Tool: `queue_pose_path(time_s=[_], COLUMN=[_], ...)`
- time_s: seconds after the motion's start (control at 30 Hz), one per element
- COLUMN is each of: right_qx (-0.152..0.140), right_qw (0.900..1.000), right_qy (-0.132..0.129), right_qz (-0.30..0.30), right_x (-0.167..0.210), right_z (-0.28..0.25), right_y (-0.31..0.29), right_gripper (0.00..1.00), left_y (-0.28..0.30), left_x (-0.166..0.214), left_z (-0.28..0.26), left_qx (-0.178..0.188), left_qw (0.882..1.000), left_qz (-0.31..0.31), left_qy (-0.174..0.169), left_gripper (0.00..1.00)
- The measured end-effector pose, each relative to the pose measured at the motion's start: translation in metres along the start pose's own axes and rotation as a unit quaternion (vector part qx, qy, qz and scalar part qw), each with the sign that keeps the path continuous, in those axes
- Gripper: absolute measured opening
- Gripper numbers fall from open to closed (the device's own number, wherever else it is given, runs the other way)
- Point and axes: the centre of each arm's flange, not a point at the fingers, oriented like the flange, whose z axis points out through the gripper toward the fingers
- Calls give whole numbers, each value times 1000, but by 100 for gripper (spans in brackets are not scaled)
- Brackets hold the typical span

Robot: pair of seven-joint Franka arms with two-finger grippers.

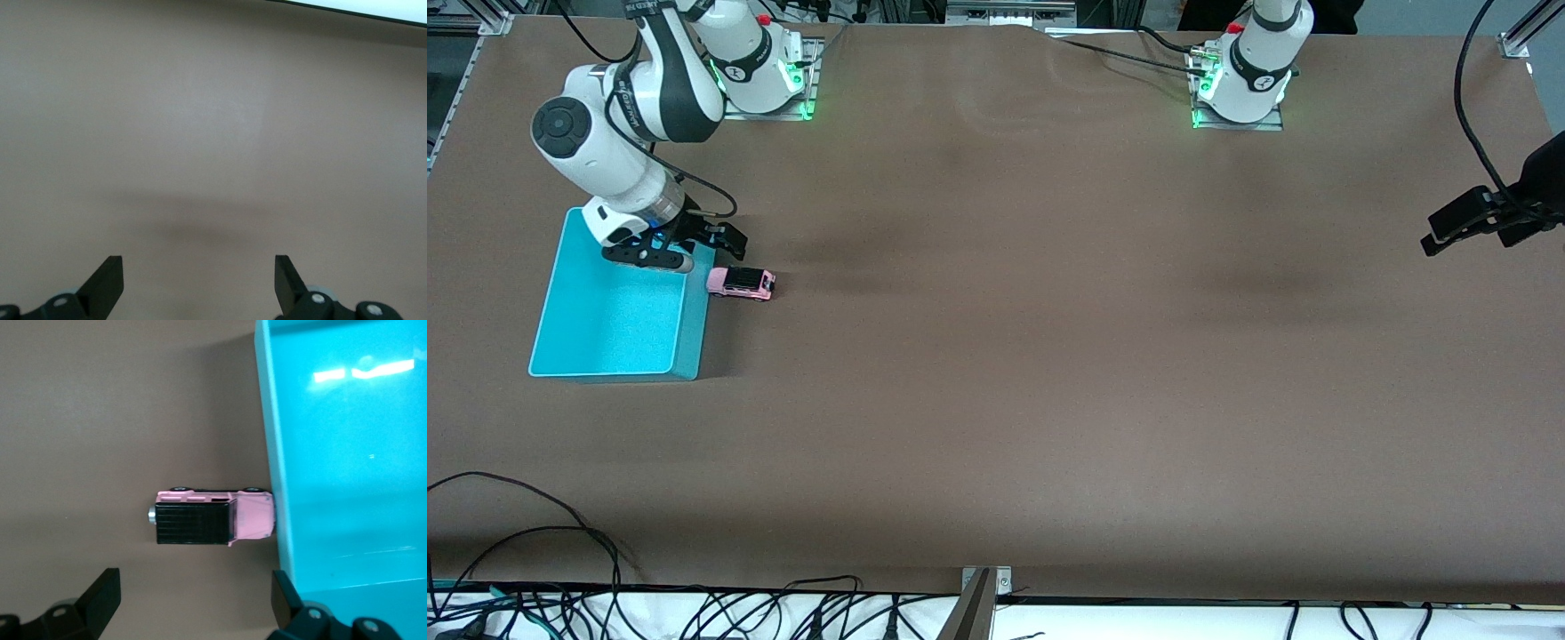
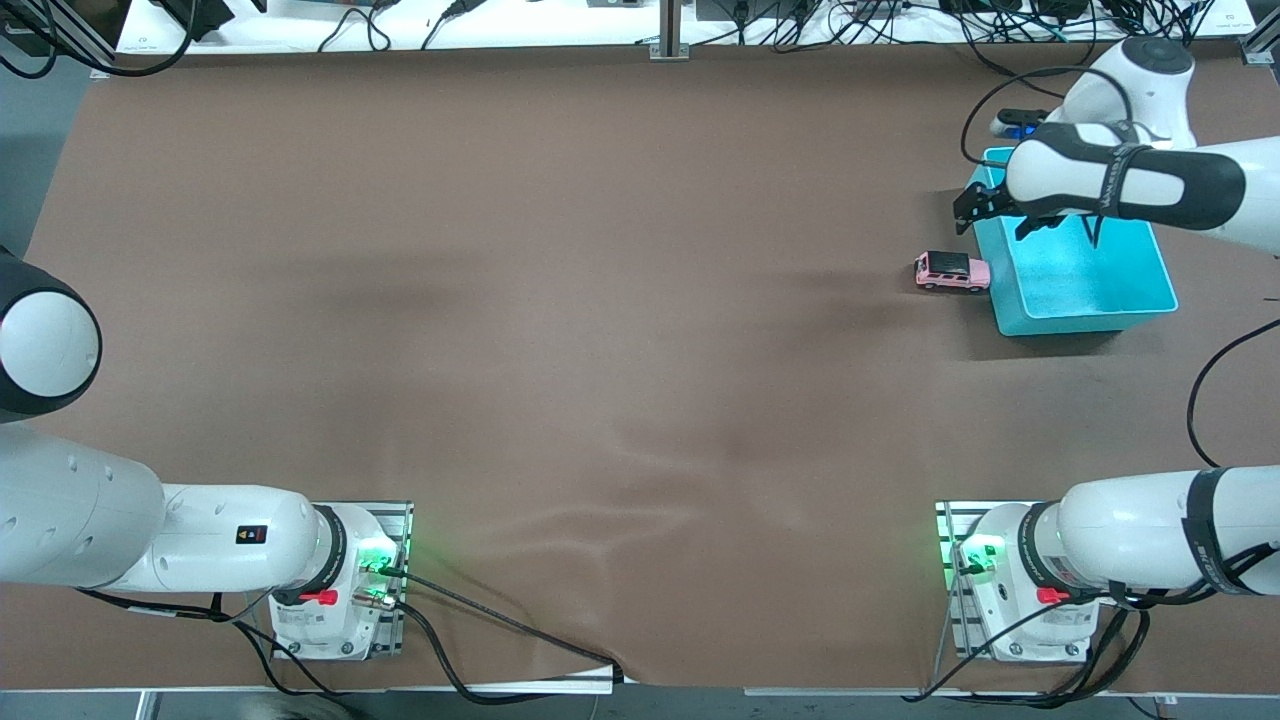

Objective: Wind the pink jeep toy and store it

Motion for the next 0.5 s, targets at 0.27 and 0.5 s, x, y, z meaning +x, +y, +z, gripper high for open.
queue_pose_path(time_s=[0.27,0.5], right_qx=[1,0], right_qw=[994,977], right_qy=[-1,-5], right_qz=[107,215], right_x=[-7,-6], right_z=[24,37], right_y=[2,2], right_gripper=[100,100], left_y=[0,0], left_x=[1,1], left_z=[1,2], left_qx=[0,0], left_qw=[1000,1000], left_qz=[0,0], left_qy=[-1,-2], left_gripper=[100,100])
